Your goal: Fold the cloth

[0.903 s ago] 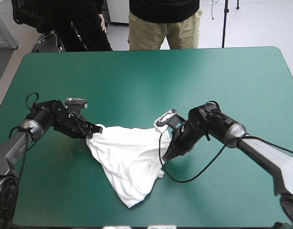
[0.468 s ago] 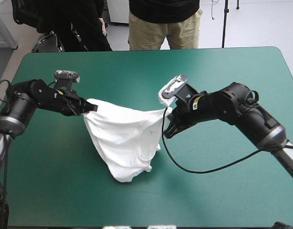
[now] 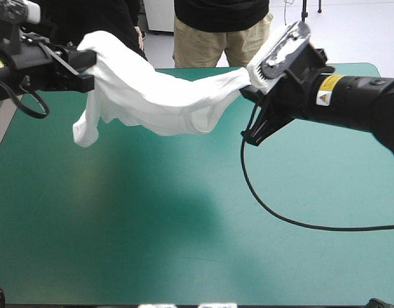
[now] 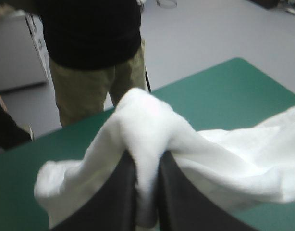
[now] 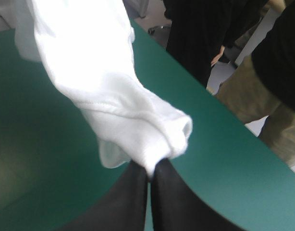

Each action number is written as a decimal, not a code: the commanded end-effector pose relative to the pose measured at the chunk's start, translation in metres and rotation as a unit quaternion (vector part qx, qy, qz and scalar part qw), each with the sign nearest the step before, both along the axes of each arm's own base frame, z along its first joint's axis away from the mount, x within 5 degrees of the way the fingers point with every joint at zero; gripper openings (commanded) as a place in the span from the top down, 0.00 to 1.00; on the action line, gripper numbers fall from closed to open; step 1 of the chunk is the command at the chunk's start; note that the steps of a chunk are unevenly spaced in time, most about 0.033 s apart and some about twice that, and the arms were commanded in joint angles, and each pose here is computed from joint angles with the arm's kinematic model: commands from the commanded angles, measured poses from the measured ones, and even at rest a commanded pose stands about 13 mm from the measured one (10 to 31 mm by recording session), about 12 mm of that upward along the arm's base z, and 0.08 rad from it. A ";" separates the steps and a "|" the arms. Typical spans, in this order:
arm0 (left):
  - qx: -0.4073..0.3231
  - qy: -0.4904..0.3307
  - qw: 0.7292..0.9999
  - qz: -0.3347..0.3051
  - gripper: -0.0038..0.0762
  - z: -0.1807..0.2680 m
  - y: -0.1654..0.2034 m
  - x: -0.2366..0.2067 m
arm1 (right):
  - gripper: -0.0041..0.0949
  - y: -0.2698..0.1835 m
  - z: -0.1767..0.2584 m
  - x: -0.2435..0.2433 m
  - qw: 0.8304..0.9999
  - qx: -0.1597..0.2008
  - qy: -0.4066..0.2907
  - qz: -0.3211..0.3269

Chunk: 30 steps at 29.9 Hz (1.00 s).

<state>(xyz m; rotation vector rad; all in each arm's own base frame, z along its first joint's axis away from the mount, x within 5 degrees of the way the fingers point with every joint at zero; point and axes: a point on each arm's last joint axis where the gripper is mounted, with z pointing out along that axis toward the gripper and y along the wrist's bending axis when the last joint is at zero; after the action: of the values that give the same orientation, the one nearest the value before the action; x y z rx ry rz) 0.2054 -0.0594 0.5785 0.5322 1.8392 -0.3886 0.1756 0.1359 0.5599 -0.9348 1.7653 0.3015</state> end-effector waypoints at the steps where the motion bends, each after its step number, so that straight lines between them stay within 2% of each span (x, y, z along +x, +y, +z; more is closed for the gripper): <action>1: -0.010 -0.092 0.996 -0.021 0.97 0.039 0.001 -0.048 | 0.96 -0.029 0.042 -0.034 0.996 0.029 -0.083 -0.012; 5: -0.007 -0.134 0.991 -0.024 0.97 0.054 0.004 -0.077 | 0.96 -0.050 0.062 -0.060 0.991 0.052 -0.117 -0.024; 8: 0.001 -0.131 0.991 -0.023 0.97 0.054 0.005 -0.087 | 0.96 -0.060 0.065 -0.074 0.990 0.069 -0.122 -0.027; 14: 0.003 -0.076 0.997 -0.006 0.97 0.033 0.008 -0.081 | 0.96 -0.053 0.040 -0.065 0.996 0.047 -0.065 -0.031; 19: 0.015 0.045 0.999 -0.003 0.97 -0.024 0.006 -0.057 | 0.96 -0.036 -0.014 -0.048 0.999 0.011 0.046 -0.025; 24: 0.015 0.182 0.983 -0.014 0.97 -0.104 -0.001 -0.020 | 0.96 -0.016 -0.091 -0.024 0.987 -0.028 0.157 -0.036; 27: 0.008 0.211 0.977 -0.005 0.97 -0.151 -0.003 0.010 | 0.96 -0.008 -0.127 -0.010 0.983 -0.042 0.170 -0.049; 30: 0.006 0.230 0.973 0.009 0.97 -0.193 -0.005 0.041 | 0.96 -0.005 -0.153 0.012 0.984 -0.062 0.143 -0.089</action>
<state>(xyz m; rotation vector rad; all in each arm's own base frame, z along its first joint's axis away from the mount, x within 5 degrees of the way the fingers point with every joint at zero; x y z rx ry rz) 0.2260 -0.0605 0.3980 0.5186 2.3873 -0.5005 0.1727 0.1303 0.4098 -0.9254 2.2592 0.2918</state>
